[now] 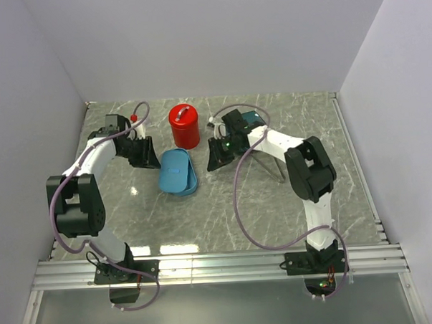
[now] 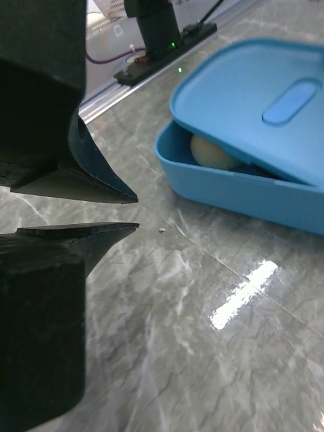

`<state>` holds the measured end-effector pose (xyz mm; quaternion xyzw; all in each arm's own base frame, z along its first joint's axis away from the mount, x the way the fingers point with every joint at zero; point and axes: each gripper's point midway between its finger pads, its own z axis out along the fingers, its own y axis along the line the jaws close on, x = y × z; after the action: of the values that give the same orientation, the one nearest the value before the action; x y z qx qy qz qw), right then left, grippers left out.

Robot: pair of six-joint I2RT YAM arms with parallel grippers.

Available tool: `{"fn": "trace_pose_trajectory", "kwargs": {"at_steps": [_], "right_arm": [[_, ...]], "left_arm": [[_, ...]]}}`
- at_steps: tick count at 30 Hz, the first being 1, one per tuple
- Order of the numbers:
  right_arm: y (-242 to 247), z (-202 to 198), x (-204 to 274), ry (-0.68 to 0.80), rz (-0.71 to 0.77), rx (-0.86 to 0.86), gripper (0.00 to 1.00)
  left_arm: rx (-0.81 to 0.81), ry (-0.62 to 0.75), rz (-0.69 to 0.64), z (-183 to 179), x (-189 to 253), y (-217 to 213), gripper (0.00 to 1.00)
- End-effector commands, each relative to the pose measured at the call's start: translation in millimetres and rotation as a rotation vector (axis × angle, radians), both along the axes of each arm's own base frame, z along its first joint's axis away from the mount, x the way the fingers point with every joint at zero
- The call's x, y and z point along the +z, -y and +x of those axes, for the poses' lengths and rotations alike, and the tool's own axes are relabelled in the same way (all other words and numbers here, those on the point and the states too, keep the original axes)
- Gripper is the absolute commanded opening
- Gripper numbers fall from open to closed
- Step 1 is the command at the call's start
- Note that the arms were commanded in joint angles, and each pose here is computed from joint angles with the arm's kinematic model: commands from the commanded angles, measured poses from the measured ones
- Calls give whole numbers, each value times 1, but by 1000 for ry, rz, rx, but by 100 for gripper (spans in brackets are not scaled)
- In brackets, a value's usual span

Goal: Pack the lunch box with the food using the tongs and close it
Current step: Put the lid back on the lunch box

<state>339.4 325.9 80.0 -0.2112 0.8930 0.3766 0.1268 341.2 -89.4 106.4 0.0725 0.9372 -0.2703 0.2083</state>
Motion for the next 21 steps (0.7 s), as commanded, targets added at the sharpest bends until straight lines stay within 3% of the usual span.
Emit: {"fn": "trace_pose_trajectory", "kwargs": {"at_steps": [1,21], "right_arm": [[-15,12,0,45,-1,-10,25],[-48,0,-35,-5,-12,35,25]], "left_arm": [[12,16,53,2,0,-7,39],[-17,-55,87,3,-36,7,31]]}}
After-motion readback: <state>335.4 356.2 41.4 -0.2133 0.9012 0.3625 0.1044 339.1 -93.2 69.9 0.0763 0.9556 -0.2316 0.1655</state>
